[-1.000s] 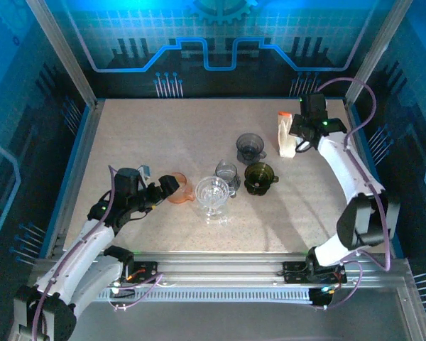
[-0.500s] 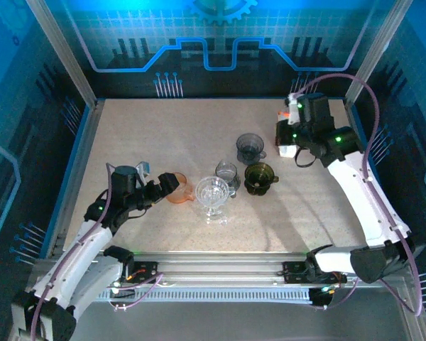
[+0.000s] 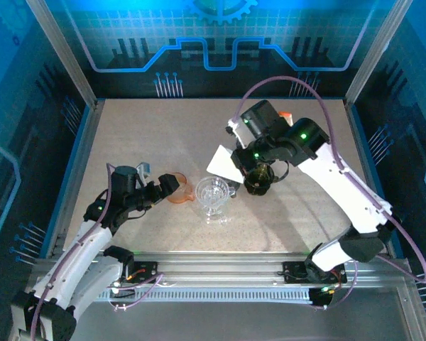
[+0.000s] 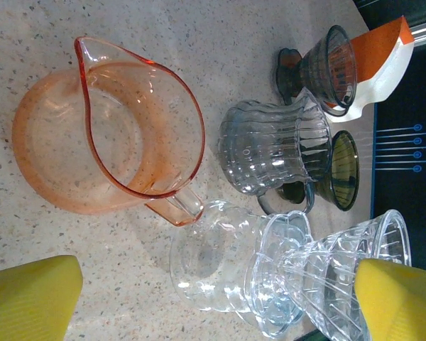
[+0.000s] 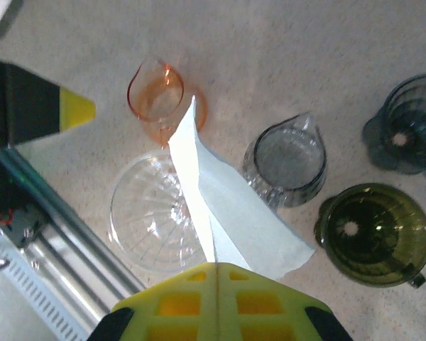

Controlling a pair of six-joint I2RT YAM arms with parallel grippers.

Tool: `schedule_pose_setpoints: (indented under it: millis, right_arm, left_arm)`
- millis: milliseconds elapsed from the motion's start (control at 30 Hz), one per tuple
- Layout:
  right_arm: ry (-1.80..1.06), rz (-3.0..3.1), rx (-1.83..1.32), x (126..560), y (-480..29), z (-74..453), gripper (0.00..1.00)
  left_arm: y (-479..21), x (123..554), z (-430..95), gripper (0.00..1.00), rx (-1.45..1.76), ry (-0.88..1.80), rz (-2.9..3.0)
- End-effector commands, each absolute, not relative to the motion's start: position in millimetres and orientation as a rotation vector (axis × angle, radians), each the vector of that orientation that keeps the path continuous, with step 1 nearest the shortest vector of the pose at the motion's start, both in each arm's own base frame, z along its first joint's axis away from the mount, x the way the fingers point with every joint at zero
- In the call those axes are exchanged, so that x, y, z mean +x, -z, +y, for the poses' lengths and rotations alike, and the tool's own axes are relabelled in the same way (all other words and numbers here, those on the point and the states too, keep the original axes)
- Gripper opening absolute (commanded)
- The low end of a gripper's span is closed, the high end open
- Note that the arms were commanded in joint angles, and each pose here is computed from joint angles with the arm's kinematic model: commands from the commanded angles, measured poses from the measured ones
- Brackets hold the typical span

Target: Place the coffee filter in the dripper

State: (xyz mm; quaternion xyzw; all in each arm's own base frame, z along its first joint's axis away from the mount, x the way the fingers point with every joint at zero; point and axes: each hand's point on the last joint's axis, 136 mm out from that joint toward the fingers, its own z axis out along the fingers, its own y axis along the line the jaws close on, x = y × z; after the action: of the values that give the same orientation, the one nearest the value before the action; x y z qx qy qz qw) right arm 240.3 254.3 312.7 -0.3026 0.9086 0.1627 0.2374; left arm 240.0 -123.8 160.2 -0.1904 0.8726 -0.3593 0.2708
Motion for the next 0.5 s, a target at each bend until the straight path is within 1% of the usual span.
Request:
schedule_pose_setpoints:
  millis: [0,300,467]
  right_arm:
    - [-0.383,2.565,-0.949,216,-308,249,0.00]
    - [-0.265,2.617,-1.148,195,-297,270,0.00]
    - [-0.255,2.617,-1.239,188,-289,287,0.00]
  left_arm:
    - [-174,238,-125,0.99,-0.465,0.982,2.340]
    - [-178,240,-127,0.99,-0.451,0.994,2.330]
    - [-177,238,-128,0.99,-0.444,0.999,2.336]
